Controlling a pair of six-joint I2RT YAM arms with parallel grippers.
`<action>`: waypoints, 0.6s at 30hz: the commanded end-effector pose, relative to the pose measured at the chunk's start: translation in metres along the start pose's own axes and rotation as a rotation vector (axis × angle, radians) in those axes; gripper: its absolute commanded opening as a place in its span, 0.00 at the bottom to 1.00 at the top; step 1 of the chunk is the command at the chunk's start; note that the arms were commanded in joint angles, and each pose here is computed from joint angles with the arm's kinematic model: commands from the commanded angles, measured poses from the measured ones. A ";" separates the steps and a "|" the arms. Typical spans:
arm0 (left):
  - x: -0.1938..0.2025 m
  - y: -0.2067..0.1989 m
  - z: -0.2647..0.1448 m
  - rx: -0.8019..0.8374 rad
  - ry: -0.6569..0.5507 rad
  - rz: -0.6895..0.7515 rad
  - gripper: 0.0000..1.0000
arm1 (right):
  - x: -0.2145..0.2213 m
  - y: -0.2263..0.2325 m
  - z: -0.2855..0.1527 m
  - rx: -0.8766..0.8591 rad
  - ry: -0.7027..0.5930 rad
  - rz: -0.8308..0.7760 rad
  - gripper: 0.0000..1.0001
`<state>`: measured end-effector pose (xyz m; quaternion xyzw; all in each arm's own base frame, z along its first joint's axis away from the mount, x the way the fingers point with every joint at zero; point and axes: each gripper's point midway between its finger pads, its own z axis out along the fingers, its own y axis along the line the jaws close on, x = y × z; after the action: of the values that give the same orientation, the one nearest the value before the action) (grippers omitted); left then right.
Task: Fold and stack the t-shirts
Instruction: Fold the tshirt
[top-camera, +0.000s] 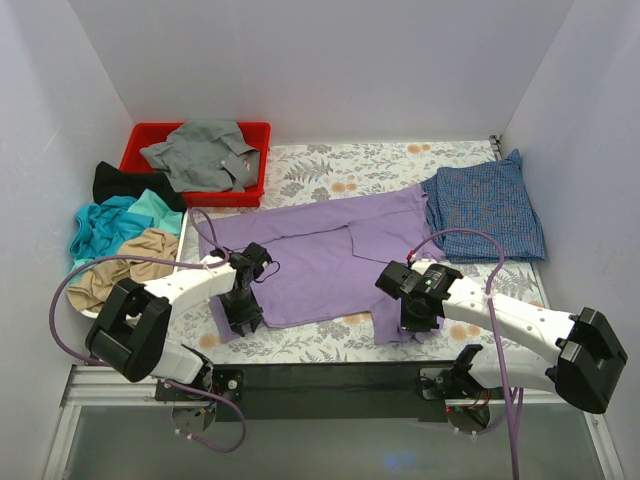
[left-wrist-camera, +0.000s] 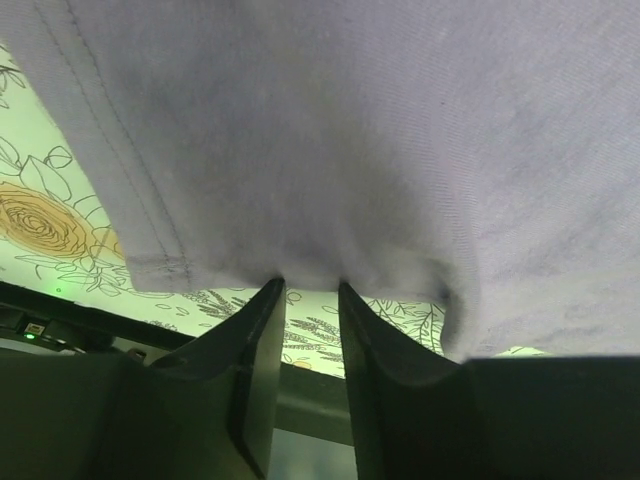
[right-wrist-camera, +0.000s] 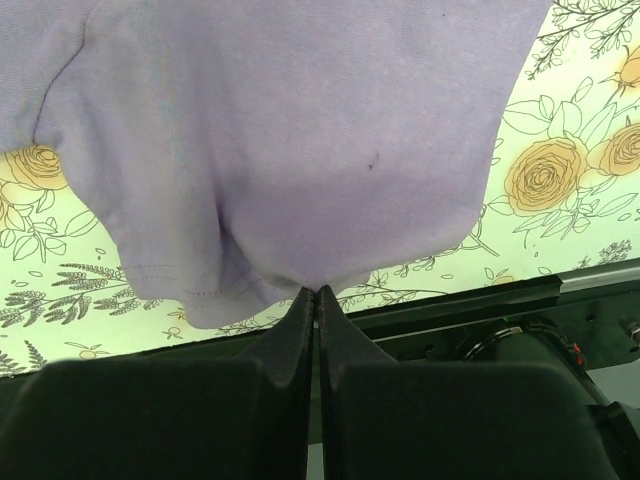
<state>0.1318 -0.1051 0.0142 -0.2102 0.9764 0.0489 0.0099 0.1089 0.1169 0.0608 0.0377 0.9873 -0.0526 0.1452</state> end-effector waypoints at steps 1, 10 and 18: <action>-0.013 -0.005 0.001 -0.003 -0.044 -0.036 0.29 | -0.010 -0.003 -0.008 0.000 -0.037 0.007 0.01; -0.007 -0.005 0.008 -0.008 -0.009 -0.024 0.20 | -0.007 -0.006 -0.005 -0.010 -0.030 0.018 0.01; -0.006 -0.007 0.008 0.009 -0.006 -0.027 0.02 | -0.006 -0.008 -0.003 -0.014 -0.024 0.020 0.01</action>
<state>0.1333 -0.1083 0.0132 -0.2145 0.9756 0.0478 -0.0005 0.1128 0.1132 0.0640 0.0431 0.9865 -0.0440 0.1518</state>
